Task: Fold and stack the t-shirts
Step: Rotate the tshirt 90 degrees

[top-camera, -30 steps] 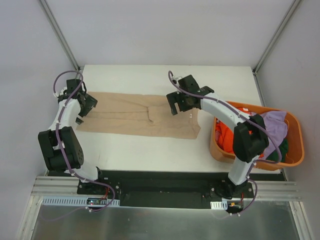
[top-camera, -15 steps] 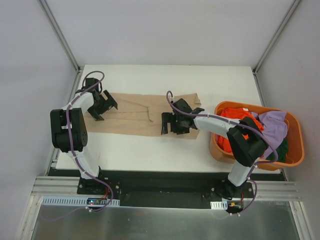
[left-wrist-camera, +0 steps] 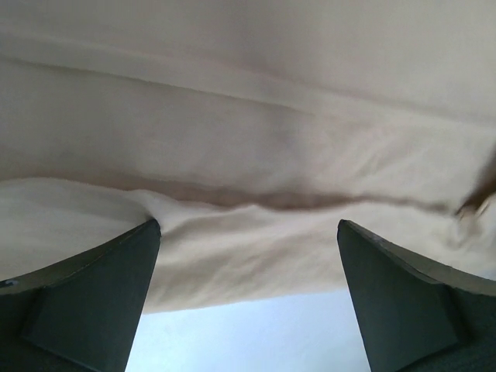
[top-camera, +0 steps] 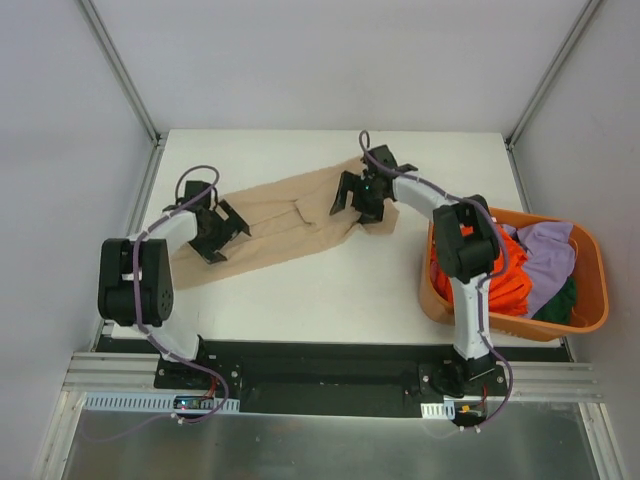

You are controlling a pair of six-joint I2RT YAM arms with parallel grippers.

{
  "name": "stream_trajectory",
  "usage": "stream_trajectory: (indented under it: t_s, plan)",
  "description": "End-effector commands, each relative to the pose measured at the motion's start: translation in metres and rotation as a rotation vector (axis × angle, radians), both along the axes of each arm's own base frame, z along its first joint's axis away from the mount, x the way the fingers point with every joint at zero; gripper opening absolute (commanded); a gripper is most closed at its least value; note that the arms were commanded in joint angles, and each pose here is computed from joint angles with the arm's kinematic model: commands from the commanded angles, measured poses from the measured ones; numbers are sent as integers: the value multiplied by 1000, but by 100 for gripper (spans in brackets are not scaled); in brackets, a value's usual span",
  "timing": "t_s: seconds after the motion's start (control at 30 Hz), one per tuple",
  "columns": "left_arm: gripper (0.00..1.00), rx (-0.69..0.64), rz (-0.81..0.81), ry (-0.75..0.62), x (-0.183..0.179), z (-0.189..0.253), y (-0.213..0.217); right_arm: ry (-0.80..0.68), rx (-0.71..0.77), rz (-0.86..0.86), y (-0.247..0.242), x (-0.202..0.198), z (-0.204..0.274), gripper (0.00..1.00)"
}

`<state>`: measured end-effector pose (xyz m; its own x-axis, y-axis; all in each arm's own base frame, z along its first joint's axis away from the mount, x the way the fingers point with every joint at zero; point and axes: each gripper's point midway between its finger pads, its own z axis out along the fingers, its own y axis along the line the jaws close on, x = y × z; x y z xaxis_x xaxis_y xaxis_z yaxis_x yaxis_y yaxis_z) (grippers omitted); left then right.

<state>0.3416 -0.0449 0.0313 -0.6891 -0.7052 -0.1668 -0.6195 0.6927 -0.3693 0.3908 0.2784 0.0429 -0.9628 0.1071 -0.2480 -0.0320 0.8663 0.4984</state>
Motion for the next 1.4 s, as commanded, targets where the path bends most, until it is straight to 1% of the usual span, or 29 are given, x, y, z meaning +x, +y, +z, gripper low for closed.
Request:
stream_trajectory:
  t_s: [0.0, 0.03, 0.07, 0.13, 0.2, 0.27, 0.33, 0.4, 0.47, 0.53, 0.63, 0.73, 0.83, 0.87, 0.93, 1.0, 1.1, 1.2, 1.3, 1.37]
  plan:
    - [99, -99, -21, 224, -98, -20, -69, 8, 10, 22, 0, 57, -2, 96]
    - [99, -104, -66, 219, -115, -15, -88, 17, 1, 37, 3, 67, -8, 96]
    - [99, -112, -92, 231, -132, -14, -103, -10, 6, 44, 8, 84, -1, 96]
    - [99, -126, -150, 200, -151, -4, -126, -36, 32, 65, 20, 104, 0, 96]
    - [99, -151, -240, 118, -153, 19, -145, -120, 70, 62, 26, 129, 13, 96]
    - [99, -171, -301, 19, -145, 45, -157, -176, 77, 39, 23, 142, 23, 96]
    - [99, -160, -347, -87, -134, 68, -160, -239, 80, 29, 18, 148, 45, 96]
    - [99, -117, -369, -181, -123, 87, -155, -297, 88, 50, 18, 143, 74, 96]
    - [99, -51, -370, -254, -114, 98, -144, -346, 83, 87, 18, 132, 105, 96]
    - [99, 39, -337, -292, -107, 102, -126, -374, 44, 129, 19, 114, 123, 96]
    - [99, 134, -284, -288, -105, 99, -97, -409, -6, 191, 23, 80, 145, 96]
    - [99, 146, -225, -254, -108, 88, -73, -370, -54, 254, 37, 29, 140, 96]
    - [99, 129, -146, -198, -117, 70, -55, -302, -104, 334, 58, -37, 117, 96]
    - [99, 130, -124, -191, -120, 66, -52, -285, -105, 344, 67, -57, 113, 96]
    - [99, 141, -77, -184, -128, 57, -44, -202, -87, 371, 87, -102, 88, 96]
    - [99, 147, -60, -193, -132, 54, -39, -145, -24, 403, 111, -131, 75, 96]
    - [99, 154, -50, -220, -138, 54, -34, -100, -35, 431, 132, -148, 55, 96]
    - [99, 165, -25, -258, -141, 56, -28, -33, -57, 469, 141, -154, 34, 96]
    - [99, 163, -31, -293, -142, 63, -27, -11, -181, 456, 125, -146, 9, 96]
    - [99, 158, -29, -309, -142, 66, -27, 8, -215, 448, 115, -140, -2, 96]
